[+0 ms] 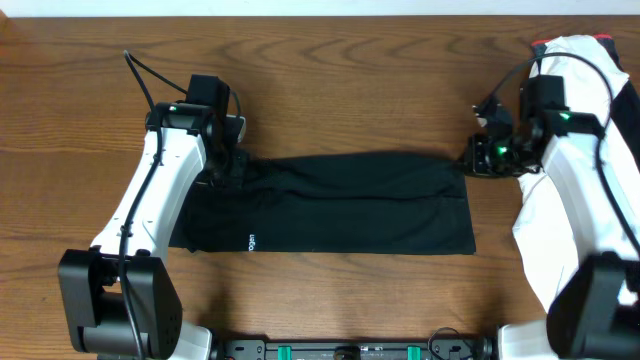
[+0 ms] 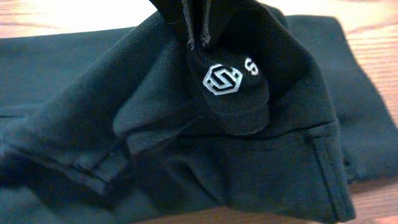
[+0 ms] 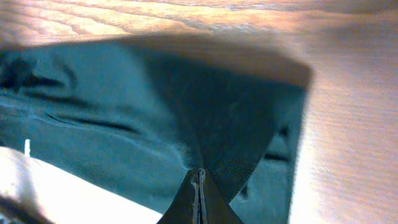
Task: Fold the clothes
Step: 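Fold the top edge down toward the bottom edge with both grippers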
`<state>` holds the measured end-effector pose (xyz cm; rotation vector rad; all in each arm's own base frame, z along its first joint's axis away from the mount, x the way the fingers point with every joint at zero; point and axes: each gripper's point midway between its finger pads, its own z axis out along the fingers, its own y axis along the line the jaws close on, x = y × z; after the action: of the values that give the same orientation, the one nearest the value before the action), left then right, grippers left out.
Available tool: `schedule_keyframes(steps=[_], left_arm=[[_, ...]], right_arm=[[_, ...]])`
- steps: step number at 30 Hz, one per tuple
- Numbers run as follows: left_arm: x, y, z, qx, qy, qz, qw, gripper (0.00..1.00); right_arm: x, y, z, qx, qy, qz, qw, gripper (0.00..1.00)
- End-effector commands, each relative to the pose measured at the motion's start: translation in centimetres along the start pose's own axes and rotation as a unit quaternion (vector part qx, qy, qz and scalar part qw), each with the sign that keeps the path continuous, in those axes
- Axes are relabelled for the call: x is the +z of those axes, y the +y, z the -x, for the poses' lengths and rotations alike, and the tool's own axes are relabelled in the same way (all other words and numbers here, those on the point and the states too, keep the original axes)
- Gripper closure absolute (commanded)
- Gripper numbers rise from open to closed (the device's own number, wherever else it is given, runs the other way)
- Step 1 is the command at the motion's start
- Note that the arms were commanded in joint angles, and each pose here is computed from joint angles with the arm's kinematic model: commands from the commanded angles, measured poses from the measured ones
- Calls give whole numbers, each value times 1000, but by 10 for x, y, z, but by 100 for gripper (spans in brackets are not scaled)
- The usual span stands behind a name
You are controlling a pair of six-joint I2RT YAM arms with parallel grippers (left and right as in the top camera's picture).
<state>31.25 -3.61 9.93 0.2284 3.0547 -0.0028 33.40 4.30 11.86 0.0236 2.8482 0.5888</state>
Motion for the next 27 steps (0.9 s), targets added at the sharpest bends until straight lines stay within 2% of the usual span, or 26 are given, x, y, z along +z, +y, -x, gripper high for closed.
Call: schedule_keyframes(steps=[1,16,17,20,21,23,26,27], left_arm=[[-6,16,-2,-19,-2,39,999,94],[-7,27,-26,-40,46,46,997,94],[-7,27,-26,-40,46,46,997,93],[-7,27,-26,-40,46,46,997,93],[-7,27,-26,-40,46,46,997,92],[-7,27,-26,-39,46,46,997,87],[-7,27,-28,-39,49,46,997,71],[-7,27,-28,-39,50,46,997,70]], right_arm=[[-18,-9,-5,11,-9,-53,999,99],[-21,-20,-51,42,83,-89,992,99],[-21,-20,-52,43,86,-89,991,97],[-22,-20,-55,45,91,-89,991,78],[-22,-20,-55,45,92,-89,991,78],[-22,-20,-55,45,91,-89,991,78],[-21,-20,-53,44,88,-89,991,76],[-21,-20,-52,43,86,-89,991,74]])
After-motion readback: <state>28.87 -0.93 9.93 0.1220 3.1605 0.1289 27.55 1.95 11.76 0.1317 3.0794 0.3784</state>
